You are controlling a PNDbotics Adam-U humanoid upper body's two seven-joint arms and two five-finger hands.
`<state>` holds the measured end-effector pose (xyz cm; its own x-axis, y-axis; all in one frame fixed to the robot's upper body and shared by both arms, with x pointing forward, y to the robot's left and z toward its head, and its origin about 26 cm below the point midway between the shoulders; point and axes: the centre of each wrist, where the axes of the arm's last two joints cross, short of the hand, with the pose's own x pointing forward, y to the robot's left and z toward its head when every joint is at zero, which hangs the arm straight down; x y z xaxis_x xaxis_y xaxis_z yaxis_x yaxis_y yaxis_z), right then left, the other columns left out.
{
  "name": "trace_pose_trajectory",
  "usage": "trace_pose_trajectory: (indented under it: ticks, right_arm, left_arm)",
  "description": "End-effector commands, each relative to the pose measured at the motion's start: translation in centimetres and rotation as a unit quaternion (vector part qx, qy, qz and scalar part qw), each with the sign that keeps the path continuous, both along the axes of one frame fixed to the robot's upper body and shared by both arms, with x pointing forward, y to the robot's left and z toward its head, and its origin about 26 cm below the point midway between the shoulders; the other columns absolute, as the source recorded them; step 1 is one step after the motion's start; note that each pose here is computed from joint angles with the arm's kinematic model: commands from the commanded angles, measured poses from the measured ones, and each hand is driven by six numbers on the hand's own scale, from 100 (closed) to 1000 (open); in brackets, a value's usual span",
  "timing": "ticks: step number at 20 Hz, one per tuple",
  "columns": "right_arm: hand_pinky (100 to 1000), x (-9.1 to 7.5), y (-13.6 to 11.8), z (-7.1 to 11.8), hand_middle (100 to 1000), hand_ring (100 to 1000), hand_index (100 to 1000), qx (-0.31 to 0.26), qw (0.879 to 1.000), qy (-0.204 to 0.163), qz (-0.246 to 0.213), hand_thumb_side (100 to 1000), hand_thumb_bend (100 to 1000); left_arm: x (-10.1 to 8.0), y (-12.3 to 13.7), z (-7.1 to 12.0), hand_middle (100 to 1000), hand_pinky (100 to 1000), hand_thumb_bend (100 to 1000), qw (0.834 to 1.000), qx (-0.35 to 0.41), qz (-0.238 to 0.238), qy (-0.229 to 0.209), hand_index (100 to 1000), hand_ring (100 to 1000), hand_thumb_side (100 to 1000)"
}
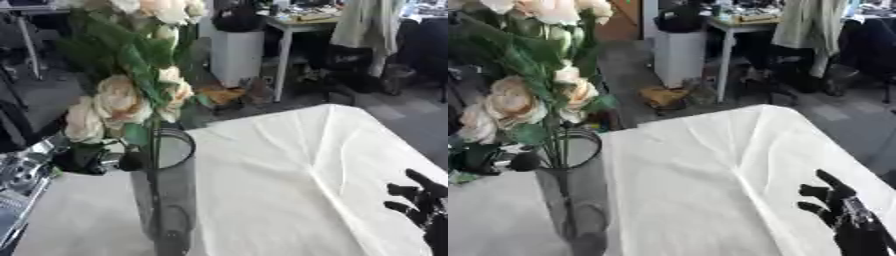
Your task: Arrange flowers into the vase.
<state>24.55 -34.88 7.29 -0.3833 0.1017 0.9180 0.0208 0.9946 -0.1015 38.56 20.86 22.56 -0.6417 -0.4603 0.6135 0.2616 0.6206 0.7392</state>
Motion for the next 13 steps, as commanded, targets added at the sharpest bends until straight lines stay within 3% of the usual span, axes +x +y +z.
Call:
trace_pose_trajectory:
  ticks: [1, 13]
  right_arm:
    - [774, 0.1, -0.2, 0.6, 654, 892, 955, -0.011, 1.0, -0.011, -0.002, 1000, 100]
    - [773, 0.1, -0.3, 0.6, 654, 891, 954, -0.011, 1.0, -0.012, -0.004, 1000, 100]
  left_arm:
    - [-0.7, 0.8, 1.3, 743, 797, 1000, 1.0, -0.013, 0.011, -0.02, 786, 762, 690]
    - [-3.5, 3.8, 0.5, 730, 793, 1000, 0.997, -0.058, 0.046, -0.026, 780, 750, 701]
